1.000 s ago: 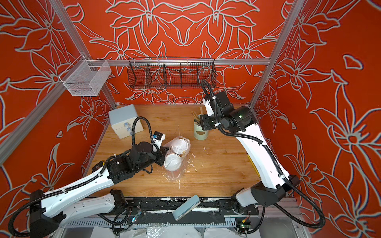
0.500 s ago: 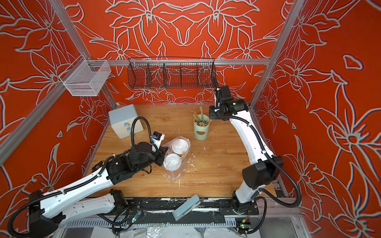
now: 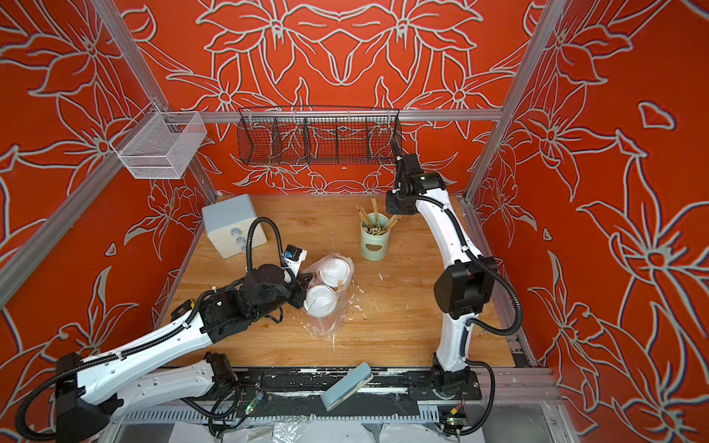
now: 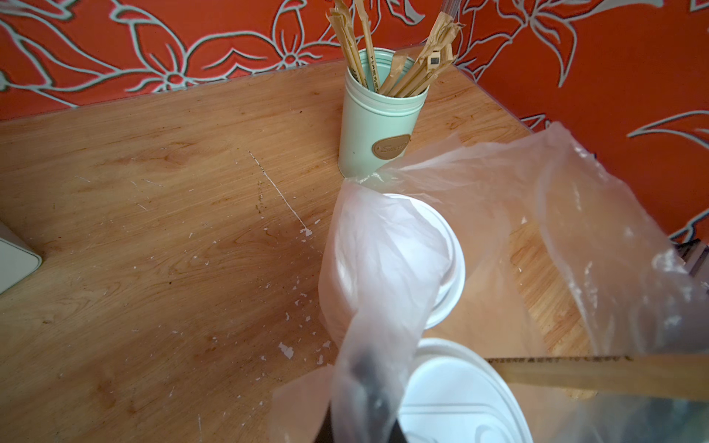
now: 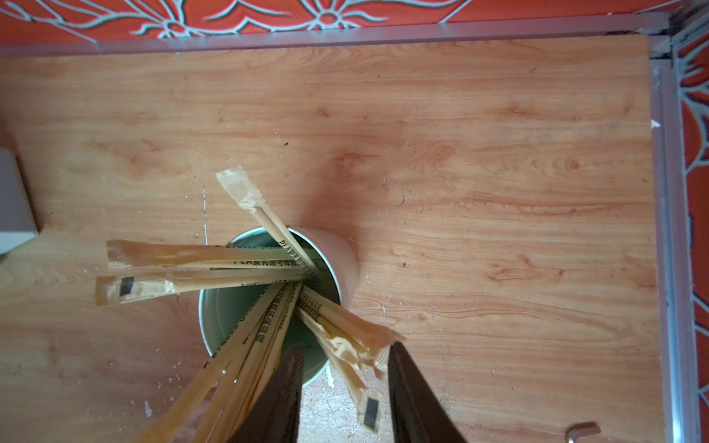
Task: Pack milk tea into plastic carrier bags
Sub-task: Pick up the straw from the container.
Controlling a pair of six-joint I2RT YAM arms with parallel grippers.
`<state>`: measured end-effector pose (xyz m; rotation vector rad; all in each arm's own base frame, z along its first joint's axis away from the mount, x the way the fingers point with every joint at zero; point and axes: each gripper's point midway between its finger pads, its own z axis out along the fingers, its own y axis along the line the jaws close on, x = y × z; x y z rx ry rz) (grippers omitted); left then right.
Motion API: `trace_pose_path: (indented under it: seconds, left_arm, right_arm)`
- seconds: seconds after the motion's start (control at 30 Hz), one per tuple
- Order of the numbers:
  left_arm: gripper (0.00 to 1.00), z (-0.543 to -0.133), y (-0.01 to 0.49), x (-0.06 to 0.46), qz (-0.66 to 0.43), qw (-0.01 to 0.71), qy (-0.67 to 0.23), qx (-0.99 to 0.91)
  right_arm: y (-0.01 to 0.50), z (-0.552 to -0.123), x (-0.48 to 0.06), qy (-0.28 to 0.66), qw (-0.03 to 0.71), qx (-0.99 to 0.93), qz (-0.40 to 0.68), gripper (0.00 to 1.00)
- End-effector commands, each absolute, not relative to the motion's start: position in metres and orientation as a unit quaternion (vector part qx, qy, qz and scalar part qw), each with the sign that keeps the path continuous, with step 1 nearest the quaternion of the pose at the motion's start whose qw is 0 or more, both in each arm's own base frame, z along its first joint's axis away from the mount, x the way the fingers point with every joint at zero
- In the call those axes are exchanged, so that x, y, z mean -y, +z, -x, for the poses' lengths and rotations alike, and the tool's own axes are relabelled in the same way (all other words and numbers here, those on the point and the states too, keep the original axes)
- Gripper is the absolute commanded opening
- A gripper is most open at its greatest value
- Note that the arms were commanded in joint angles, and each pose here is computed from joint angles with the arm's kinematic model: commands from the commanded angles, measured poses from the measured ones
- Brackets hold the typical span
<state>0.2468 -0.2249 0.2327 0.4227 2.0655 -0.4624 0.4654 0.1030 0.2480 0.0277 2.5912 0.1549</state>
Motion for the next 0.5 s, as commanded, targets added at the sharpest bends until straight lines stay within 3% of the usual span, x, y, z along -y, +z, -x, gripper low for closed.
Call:
trace_pose_path:
  seconds: [0.0,0.47]
  left_arm:
    - [0.0,-0.247,0.23,0.221,-0.171,0.472,-0.18,-0.846]
    - [0.0,-0.247,0.227,0.22,-0.169,0.47,-0.178,-0.848]
  right_arm:
    - [0.245,-0.452,-0.103,0.064,0.235,-0.97,-0.002,0.37]
    - [0.232,-0.445,-0.106,0.068,0.212,-0.975,0.018,0.38]
